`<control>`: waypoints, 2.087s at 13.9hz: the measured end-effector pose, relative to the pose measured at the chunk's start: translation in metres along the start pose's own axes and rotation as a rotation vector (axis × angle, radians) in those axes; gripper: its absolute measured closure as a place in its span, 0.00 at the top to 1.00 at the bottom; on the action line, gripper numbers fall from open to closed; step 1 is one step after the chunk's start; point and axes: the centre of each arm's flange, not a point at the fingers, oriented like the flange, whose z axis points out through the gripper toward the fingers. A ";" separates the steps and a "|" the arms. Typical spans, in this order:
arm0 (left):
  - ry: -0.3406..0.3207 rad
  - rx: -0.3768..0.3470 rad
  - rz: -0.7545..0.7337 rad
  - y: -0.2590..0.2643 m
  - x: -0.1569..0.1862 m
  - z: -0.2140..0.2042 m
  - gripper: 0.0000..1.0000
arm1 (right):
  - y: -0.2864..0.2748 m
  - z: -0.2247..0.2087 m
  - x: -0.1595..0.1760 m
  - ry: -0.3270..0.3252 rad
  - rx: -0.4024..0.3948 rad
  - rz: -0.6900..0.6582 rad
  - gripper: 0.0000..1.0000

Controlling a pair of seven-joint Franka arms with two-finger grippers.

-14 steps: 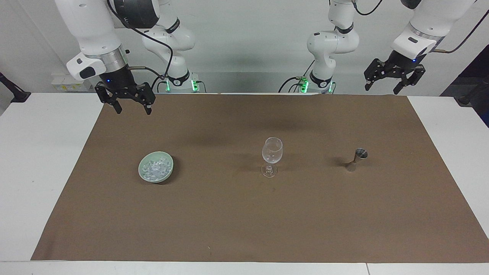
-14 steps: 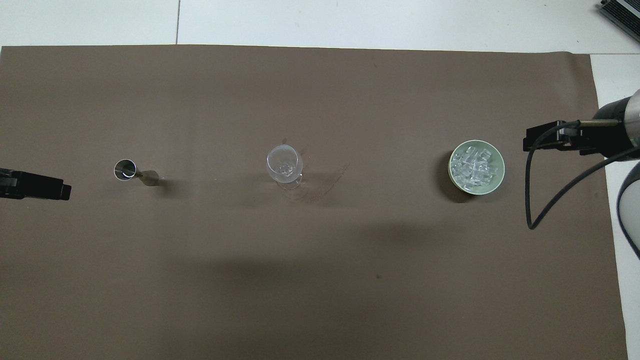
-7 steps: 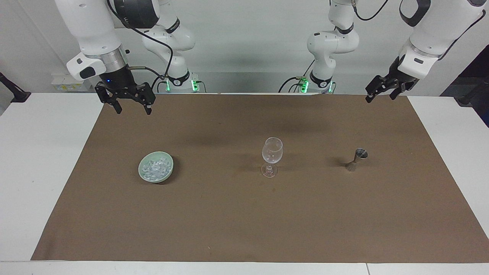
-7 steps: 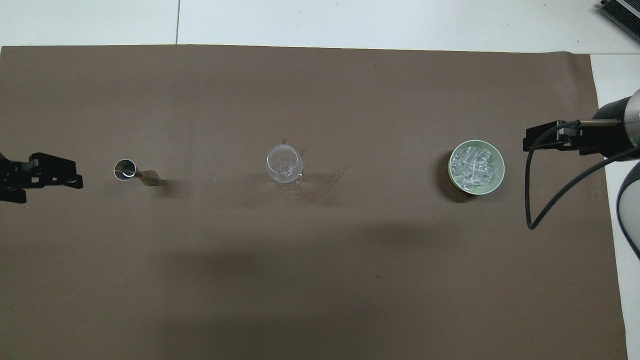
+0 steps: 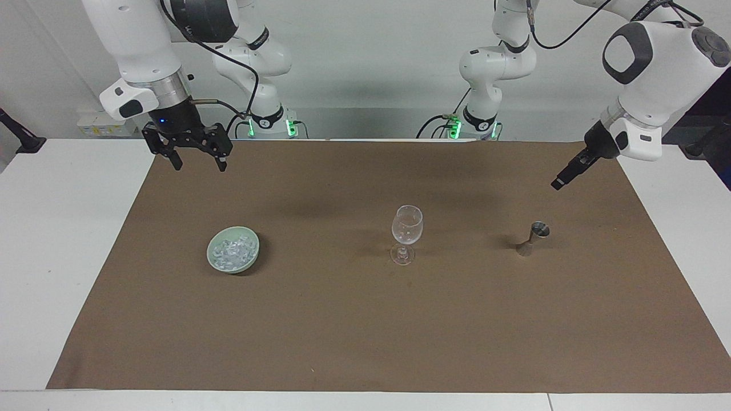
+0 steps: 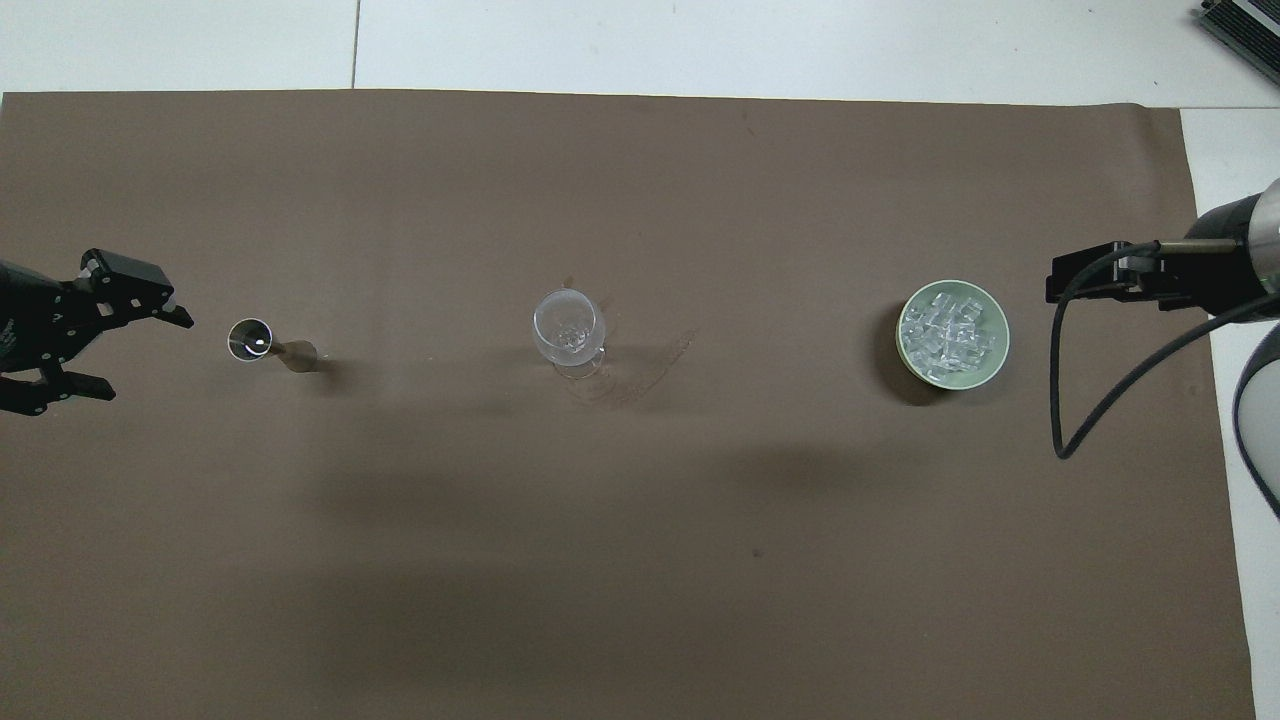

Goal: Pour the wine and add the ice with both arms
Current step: 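Open the left gripper and move it toward the small dark bottle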

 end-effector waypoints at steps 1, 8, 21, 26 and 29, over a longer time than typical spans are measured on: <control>-0.028 -0.035 -0.077 -0.003 0.009 0.005 1.00 | 0.000 0.000 0.000 0.000 0.000 0.000 1.00; -0.277 -0.233 -0.571 -0.043 0.087 0.051 1.00 | 0.000 0.000 0.000 0.000 0.000 0.000 1.00; -0.621 -0.383 -0.910 -0.100 0.175 0.197 1.00 | 0.000 0.000 0.000 0.000 0.000 0.000 1.00; -0.666 -0.423 -0.822 -0.103 0.162 0.226 1.00 | 0.000 0.000 0.000 0.000 0.000 0.000 1.00; -0.678 -0.427 -0.780 -0.104 0.154 0.239 1.00 | 0.000 0.000 0.000 0.000 0.000 0.000 1.00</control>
